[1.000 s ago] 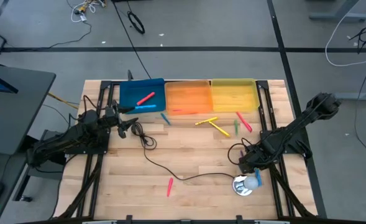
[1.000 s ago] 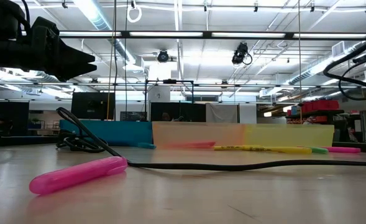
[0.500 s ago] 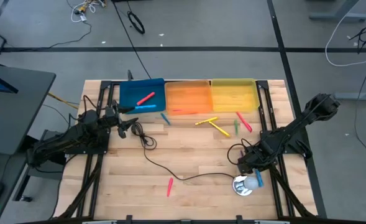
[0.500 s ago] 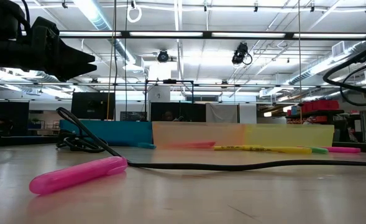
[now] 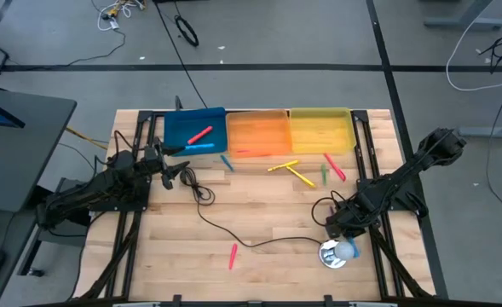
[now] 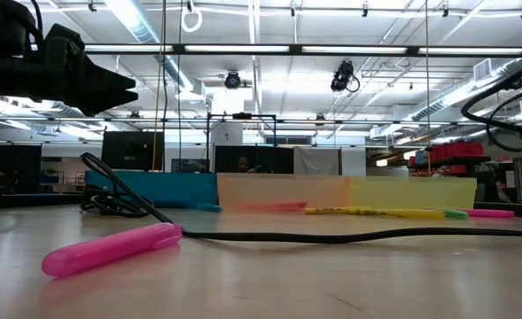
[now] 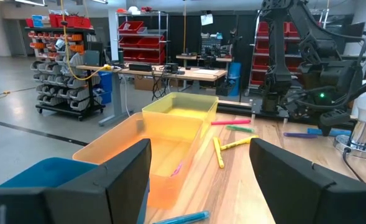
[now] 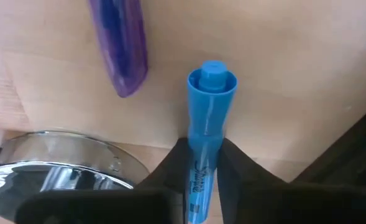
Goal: Pick & Place Markers
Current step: Put the blue highlighter pen into the blue bin
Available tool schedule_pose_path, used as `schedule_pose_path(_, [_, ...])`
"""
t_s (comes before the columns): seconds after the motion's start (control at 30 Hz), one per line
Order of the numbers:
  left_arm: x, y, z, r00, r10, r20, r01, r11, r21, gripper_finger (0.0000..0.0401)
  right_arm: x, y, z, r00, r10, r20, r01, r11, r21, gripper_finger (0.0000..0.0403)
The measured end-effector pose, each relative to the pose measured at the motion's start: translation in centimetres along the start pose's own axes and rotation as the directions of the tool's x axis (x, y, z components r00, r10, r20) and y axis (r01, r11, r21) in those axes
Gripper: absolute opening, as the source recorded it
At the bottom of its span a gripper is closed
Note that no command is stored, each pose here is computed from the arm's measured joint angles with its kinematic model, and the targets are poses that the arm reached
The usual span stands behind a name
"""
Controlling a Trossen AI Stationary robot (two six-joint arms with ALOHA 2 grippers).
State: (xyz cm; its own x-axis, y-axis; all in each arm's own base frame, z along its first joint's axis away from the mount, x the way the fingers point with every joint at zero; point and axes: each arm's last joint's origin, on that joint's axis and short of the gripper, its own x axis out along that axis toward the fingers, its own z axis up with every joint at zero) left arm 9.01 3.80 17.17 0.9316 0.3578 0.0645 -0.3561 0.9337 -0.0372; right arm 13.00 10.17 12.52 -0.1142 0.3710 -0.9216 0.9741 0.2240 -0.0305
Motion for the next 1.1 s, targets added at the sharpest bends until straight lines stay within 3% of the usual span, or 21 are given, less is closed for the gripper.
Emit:
schedule_pose_path(0.67, [0.0,0.0,0.0,1.000,0.000,0.000,0.000,1.000,0.000,0.0280,-1.9,-0.5,-0.3,0.994,0.078,0.071,-0.069,0.990,-0.123,0.0040])
schedule_pose_path(1.1, [0.0,0.0,0.0,1.000,-0.001,0.000,0.001,1.000,0.000,0.0280,-4.6,-0.8,-1.0,0.986,0.034,0.166,-0.005,0.985,-0.171,0.0040])
